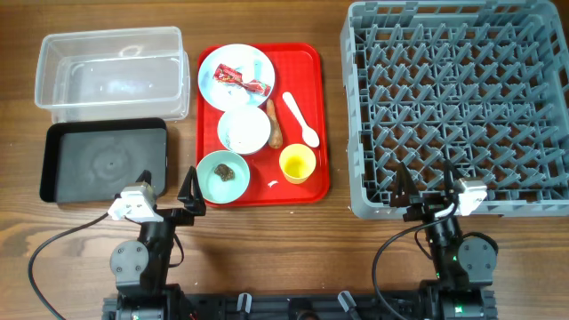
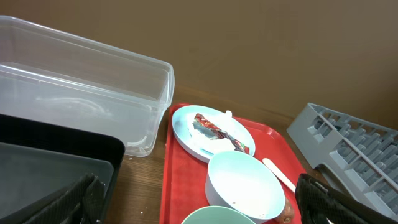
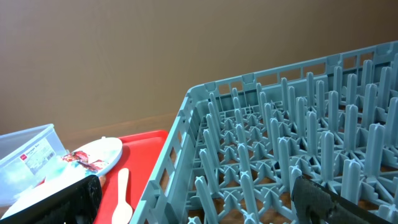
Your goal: Sort waste into correct bins and load items into the dishwasher rack
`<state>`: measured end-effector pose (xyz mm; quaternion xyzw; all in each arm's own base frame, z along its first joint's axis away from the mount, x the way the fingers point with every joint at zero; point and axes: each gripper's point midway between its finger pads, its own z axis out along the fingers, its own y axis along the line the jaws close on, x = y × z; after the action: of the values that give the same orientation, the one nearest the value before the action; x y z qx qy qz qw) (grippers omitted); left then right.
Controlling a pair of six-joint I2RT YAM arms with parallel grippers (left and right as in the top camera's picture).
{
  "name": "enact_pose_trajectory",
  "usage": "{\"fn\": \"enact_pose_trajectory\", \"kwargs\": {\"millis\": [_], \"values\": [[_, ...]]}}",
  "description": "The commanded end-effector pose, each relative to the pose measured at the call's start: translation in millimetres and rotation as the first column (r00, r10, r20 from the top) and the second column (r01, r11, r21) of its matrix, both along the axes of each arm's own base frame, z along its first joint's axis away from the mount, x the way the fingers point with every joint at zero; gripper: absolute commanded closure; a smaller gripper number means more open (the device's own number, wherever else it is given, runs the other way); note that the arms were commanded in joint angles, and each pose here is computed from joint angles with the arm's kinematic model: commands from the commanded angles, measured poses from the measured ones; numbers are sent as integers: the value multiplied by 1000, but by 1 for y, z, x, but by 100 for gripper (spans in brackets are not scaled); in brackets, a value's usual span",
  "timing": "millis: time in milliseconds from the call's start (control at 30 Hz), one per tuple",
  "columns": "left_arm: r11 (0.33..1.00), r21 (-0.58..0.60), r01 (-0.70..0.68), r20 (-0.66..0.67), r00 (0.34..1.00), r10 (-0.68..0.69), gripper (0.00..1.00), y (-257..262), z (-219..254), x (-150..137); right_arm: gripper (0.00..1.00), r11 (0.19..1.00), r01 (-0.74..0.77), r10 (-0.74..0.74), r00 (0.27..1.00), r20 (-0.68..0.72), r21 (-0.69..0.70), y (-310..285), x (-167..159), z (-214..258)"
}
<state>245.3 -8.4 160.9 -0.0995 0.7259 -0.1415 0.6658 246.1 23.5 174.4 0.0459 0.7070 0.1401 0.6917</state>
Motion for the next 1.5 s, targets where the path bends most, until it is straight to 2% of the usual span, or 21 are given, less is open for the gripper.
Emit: {"fn": "enact_pose_trajectory", "kwargs": {"millis": [0, 300, 400, 533, 700, 833, 967, 1167, 1333, 1367, 1467], "values": [[1000, -1, 4, 6, 1000, -4, 0, -1, -1, 0, 0, 1000, -6, 6, 1000, 2, 5, 1, 0, 0], [1000, -1, 4, 6, 1000, -4, 0, -1, -1, 0, 0, 1000, 12, -13, 1000, 28, 6, -2, 0, 7], [999, -7, 47, 50, 998, -46, 0, -8, 10, 0, 0, 998, 9, -12, 999, 52, 61, -2, 0, 14], [993, -8, 115, 50, 992, -114, 0, -20, 10, -2, 0, 993, -80, 73, 994, 75, 86, 13, -3, 21], [974, 17, 224, 148, 963, -224, 0, -38, 43, -10, 0, 980, -195, 198, 949, 246, -38, 34, -18, 68], [983, 37, 179, 192, 964, -183, 0, -31, 77, -13, 0, 978, -167, 198, 927, 318, -122, 33, -30, 110], [983, 93, 159, 175, 969, -174, 0, -29, 110, -10, 0, 973, -148, 199, 925, 323, -175, 33, -34, 139], [979, 104, 174, 32, 983, -178, 0, -27, 152, 35, 0, 973, -166, 199, 956, 217, -162, 34, -15, 165], [962, 111, 249, -153, 961, -231, 0, -41, 167, 99, 0, 972, -194, 200, 979, 35, -131, 34, 14, 162], [951, 116, 288, -216, 941, -259, 0, -51, 167, 120, 0, 972, -201, 200, 980, -25, -120, 34, 23, 159], [948, 108, 301, -334, 909, -250, 0, -64, 157, 158, 0, 972, -215, 200, 968, -150, -95, 34, 37, 148]]}}
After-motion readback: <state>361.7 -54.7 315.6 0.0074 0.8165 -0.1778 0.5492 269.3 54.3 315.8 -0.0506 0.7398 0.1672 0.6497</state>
